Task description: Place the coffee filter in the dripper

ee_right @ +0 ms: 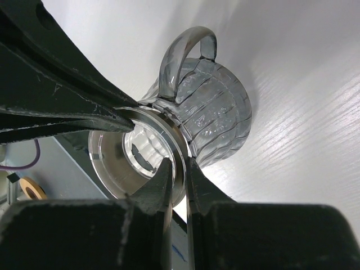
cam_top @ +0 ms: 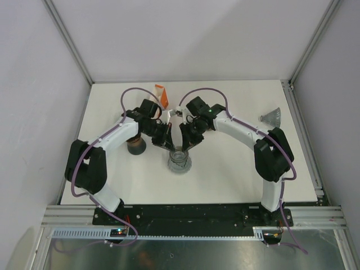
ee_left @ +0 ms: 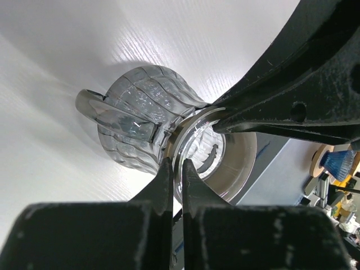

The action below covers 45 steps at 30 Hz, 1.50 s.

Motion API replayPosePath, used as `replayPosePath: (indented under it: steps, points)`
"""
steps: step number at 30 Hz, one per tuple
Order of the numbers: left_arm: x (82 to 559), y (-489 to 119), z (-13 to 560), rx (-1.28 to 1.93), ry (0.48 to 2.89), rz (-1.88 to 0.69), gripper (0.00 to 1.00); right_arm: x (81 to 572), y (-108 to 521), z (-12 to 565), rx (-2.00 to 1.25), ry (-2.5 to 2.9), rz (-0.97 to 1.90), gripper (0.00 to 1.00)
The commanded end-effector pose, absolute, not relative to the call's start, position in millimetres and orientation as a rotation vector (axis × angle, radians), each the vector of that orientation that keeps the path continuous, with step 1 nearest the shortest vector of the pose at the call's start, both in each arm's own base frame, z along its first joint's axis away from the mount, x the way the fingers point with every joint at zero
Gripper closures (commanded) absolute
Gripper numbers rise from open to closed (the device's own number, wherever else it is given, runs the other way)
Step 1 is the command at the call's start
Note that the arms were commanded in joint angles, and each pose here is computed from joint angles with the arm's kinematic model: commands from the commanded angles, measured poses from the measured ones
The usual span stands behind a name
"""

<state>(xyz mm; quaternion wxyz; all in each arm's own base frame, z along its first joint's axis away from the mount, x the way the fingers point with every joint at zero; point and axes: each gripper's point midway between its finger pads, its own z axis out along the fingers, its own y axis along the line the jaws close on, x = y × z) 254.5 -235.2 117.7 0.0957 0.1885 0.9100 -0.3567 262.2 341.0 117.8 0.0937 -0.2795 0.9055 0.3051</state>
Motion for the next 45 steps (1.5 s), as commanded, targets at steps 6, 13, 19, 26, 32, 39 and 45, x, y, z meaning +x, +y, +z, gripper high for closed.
replayPosePath:
  steps: [6,13,19,26,32,39,45]
  points:
    - [268.0,-268.0,133.5,0.755,2.513,-1.1,1.0,286.9,374.6,123.3,-0.85,2.456,0.97,1.0]
    - [269.3,-267.2,131.3,0.758,2.516,-1.087,1.0,291.9,376.6,127.5,-0.841,2.423,0.966,1.0]
    - [265.5,-263.8,119.9,0.764,2.545,-1.073,1.0,290.5,375.5,123.9,-0.833,2.421,0.963,1.0]
    - [260.7,-262.7,112.7,0.782,2.558,-1.069,1.0,289.5,372.8,120.9,-0.842,2.427,0.922,1.0]
    - [256.1,-260.4,108.8,0.802,2.562,-1.052,1.0,285.1,369.2,114.6,-0.853,2.442,0.893,1.0]
    - [253.7,-258.4,108.1,0.837,2.547,-1.013,1.0,281.0,364.1,108.7,-0.873,2.444,0.836,1.0]
    - [254.8,-257.3,106.8,0.868,2.531,-0.965,1.0,282.5,367.0,115.1,-0.877,2.386,0.833,1.0]
